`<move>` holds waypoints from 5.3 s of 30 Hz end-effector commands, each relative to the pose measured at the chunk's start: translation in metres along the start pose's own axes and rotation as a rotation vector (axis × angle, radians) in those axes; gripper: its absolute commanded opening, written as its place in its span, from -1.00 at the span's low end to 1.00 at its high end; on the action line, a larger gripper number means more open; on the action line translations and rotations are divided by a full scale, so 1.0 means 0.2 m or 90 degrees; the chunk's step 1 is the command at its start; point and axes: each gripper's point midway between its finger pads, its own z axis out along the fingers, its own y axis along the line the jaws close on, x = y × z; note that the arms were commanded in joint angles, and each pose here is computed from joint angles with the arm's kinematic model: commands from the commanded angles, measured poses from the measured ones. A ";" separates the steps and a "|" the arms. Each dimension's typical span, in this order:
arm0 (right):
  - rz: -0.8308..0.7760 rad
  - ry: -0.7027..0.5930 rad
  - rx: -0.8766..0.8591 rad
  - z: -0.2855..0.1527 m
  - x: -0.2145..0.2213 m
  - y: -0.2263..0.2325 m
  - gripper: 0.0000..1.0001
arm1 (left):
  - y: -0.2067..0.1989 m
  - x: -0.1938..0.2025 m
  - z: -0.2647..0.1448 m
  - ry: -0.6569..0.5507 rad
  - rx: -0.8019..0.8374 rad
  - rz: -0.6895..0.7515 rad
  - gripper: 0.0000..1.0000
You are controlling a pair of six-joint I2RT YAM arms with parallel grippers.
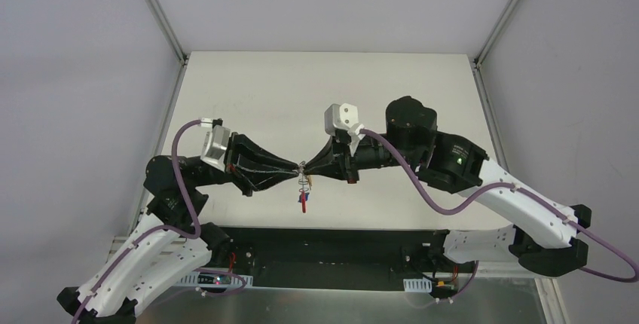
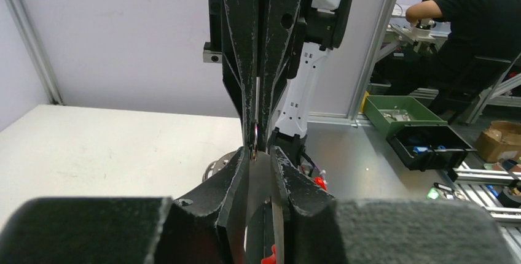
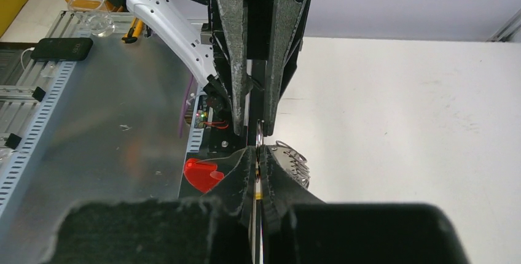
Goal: Put the keys on the keyring
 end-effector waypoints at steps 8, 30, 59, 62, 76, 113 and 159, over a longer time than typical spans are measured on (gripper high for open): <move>0.123 0.101 -0.003 -0.10 -0.01 0.08 -1.00 | -0.02 0.00 -0.01 0.088 -0.017 -0.035 -0.55; 0.293 0.177 -0.021 -0.05 0.06 0.08 -1.00 | -0.07 0.06 0.03 0.242 0.030 -0.223 -0.61; 0.355 0.220 -0.060 -0.01 0.10 0.07 -1.00 | -0.06 0.11 0.02 0.280 0.042 -0.245 -1.00; 0.356 0.223 -0.061 -0.01 0.10 0.07 -1.00 | -0.07 0.11 0.02 0.280 0.048 -0.241 -1.00; 0.254 0.069 0.045 -0.08 -0.03 -0.03 -0.23 | -0.08 -0.01 0.00 0.208 0.028 -0.043 -1.00; -0.201 -0.240 0.098 -0.12 -0.39 -0.06 -0.22 | 0.00 -0.52 -0.02 -0.314 -0.047 0.067 -1.00; -0.134 -0.272 0.016 0.05 -0.53 -0.03 -0.53 | -0.03 -0.50 -0.05 -0.315 -0.046 0.083 -1.00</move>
